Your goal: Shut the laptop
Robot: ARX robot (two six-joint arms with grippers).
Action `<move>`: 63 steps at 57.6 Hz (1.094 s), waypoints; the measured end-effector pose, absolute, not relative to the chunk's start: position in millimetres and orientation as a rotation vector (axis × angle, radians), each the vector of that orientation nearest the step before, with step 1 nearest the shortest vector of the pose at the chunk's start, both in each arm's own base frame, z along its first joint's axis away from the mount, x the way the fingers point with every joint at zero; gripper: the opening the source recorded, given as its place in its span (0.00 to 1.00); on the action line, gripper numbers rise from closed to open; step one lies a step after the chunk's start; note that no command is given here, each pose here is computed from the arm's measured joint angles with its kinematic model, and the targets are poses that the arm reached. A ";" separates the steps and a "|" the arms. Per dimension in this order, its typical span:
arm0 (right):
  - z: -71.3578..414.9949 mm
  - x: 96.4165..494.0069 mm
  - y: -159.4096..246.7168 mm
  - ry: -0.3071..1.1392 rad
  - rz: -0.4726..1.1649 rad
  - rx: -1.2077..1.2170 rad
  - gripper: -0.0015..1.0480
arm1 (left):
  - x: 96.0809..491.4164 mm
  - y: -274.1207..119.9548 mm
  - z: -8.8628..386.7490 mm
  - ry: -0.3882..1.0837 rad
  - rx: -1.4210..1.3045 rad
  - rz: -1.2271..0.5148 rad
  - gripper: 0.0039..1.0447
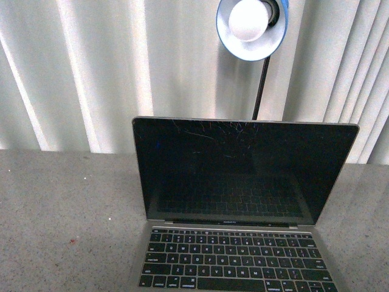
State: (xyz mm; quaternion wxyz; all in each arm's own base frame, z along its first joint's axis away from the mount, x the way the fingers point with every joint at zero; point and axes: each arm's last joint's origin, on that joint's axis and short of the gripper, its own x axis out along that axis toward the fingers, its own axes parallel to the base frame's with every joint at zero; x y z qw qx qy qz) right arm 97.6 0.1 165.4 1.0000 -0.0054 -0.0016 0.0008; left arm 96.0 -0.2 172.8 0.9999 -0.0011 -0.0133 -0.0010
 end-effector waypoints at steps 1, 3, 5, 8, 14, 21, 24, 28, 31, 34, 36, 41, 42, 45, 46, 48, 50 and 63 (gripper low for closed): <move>165.4 97.6 0.1 -0.003 0.002 -0.010 0.93 | 96.0 -0.2 172.8 -0.027 -0.002 -0.002 0.94; 165.4 97.6 0.1 -0.003 0.002 -0.011 0.93 | 96.0 -0.2 172.9 -0.027 -0.002 -0.002 0.94; 165.4 97.6 0.1 -0.003 0.002 -0.011 0.93 | 96.0 -0.2 172.8 -0.027 -0.002 -0.002 0.94; 165.4 97.6 0.1 -0.003 0.002 -0.011 0.93 | 96.0 -0.2 172.8 -0.027 -0.002 -0.002 0.94; 165.4 97.6 0.1 -0.003 0.002 -0.011 0.93 | 96.0 -0.2 172.8 -0.027 -0.002 -0.002 0.94; 165.4 97.6 0.1 -0.003 0.002 -0.011 0.93 | 96.0 -0.2 172.8 -0.027 -0.002 -0.002 0.94; 164.5 97.7 0.2 0.036 -0.012 0.013 0.93 | 96.0 -0.2 172.8 -0.027 -0.002 -0.002 0.94; 163.9 97.7 1.4 0.190 -0.028 0.077 0.93 | 96.2 -0.2 172.6 -0.020 -0.008 0.013 0.94; 161.7 100.1 2.2 0.235 0.000 0.093 0.93 | 97.9 0.3 169.9 0.020 -0.054 0.102 0.94; 165.6 105.1 1.1 0.231 0.045 0.098 0.93 | 101.9 1.3 169.1 0.040 -0.097 0.147 0.94; 171.2 108.5 -0.6 0.216 0.066 0.087 0.93 | 106.0 1.4 170.7 0.043 -0.117 0.123 0.94; 192.9 124.3 -9.1 0.156 0.110 0.002 0.93 | 118.3 0.0 185.8 0.002 -0.122 -0.003 0.94; 197.2 129.4 -11.8 0.146 0.109 -0.027 0.93 | 122.0 -0.4 190.3 -0.013 -0.110 -0.031 0.94; 206.7 143.7 -18.8 0.142 0.108 -0.081 0.93 | 133.6 -1.6 203.1 -0.050 -0.089 -0.087 0.94; 210.9 150.1 -21.6 0.131 0.114 -0.105 0.93 | 139.1 -2.3 208.3 -0.063 -0.078 -0.103 0.94; 218.0 164.0 -27.1 0.124 0.112 -0.149 0.93 | 148.3 -3.9 216.1 -0.081 -0.062 -0.117 0.94; 222.3 175.2 -30.7 0.127 0.112 -0.178 0.93 | 161.8 -7.5 226.5 -0.101 -0.042 -0.140 0.94; 246.1 258.8 -26.7 0.153 0.265 -0.309 0.93 | 263.2 -59.8 257.2 0.033 0.073 -0.294 0.94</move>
